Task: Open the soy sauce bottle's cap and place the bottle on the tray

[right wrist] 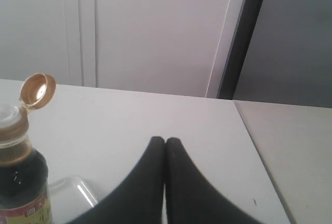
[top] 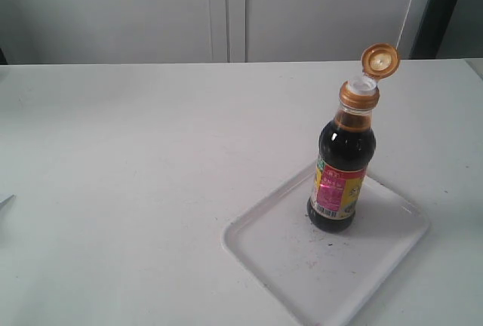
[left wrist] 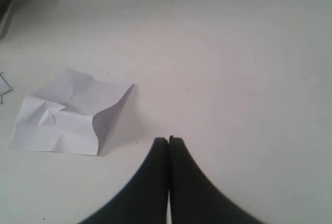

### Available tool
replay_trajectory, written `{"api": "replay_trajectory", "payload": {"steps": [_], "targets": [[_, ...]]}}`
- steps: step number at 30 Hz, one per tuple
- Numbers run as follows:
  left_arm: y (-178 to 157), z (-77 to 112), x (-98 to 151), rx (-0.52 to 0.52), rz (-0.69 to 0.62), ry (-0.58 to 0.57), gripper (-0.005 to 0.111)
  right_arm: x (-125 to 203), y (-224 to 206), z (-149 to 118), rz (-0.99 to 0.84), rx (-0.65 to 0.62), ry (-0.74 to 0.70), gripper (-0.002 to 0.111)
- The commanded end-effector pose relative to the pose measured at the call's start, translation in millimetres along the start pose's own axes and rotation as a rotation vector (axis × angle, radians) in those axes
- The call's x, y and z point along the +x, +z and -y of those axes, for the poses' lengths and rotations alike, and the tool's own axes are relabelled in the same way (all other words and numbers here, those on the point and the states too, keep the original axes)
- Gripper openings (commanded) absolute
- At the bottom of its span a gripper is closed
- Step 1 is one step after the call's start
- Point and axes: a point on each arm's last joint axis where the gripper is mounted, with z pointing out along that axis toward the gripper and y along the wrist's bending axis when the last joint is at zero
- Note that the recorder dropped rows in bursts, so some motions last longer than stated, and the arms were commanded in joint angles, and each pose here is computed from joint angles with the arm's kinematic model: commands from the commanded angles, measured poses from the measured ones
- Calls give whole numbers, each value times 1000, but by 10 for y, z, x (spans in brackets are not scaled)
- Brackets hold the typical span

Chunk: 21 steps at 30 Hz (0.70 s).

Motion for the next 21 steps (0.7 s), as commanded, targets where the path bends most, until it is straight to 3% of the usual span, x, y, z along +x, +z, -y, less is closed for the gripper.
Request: {"api": "replay_trajectory", "payload": {"steps": [1, 21], "targets": [[2, 2, 7, 1, 5, -12, 0, 180, -57, -6, 29, 9, -13, 0], [2, 2, 7, 1, 5, -12, 0, 1092, -155, -73, 46, 9, -13, 0]]}}
